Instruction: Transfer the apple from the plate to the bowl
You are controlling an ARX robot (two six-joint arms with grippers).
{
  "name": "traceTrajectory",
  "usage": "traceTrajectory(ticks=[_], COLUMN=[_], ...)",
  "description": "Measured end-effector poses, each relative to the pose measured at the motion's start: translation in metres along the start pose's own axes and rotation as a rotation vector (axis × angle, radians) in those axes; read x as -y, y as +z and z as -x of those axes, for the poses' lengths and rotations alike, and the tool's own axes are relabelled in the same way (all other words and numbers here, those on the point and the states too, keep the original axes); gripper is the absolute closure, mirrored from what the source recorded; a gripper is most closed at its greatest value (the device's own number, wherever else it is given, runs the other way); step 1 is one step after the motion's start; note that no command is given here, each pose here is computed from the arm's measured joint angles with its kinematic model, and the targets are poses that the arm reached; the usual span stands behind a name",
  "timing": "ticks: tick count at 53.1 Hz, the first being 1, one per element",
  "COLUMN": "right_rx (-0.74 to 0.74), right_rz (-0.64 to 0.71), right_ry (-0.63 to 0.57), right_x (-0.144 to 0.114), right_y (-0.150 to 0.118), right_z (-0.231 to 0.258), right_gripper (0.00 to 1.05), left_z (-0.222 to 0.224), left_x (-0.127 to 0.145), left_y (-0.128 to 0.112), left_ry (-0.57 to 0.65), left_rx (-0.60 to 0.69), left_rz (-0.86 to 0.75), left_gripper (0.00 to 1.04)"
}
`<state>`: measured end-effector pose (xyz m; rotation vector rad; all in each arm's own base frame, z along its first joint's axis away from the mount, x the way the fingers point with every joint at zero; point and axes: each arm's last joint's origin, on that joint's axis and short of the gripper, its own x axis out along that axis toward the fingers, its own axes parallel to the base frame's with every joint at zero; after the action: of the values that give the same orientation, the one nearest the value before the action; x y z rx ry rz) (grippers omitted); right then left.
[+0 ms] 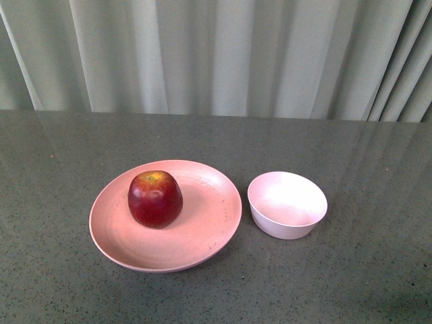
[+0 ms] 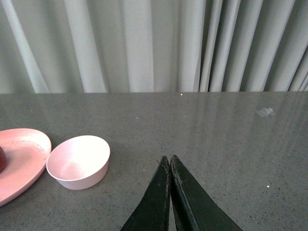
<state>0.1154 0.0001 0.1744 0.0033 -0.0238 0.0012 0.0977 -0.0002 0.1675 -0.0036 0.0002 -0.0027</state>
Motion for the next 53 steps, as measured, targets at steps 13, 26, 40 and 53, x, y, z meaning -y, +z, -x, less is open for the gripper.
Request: traceTrajectory(ticks=[13,26,40,53], right_rx=[0.000,-0.007,-0.005,-0.006], right_rz=[0.000,0.000,0.001,0.001], right_ry=[0.000,0.000,0.001,0.000], right_x=[0.000,0.000,0.000,0.000], right_y=[0.000,-0.003,-0.003,-0.003], right_z=[0.005,0.018,0.019,0.019], right_gripper=[1.03,1.03,0.82,0.40], left_z=[0.000,0.000,0.000,0.000], left_x=[0.000,0.000,0.000,0.000], left_y=[0.000,0.000,0.000,0.000], left_ry=[0.000,0.000,0.000,0.000], left_rx=[0.000,0.000,0.000,0.000], left_rz=[0.000,0.000,0.000,0.000], left_gripper=[0.09,0.09,0.09,0.09])
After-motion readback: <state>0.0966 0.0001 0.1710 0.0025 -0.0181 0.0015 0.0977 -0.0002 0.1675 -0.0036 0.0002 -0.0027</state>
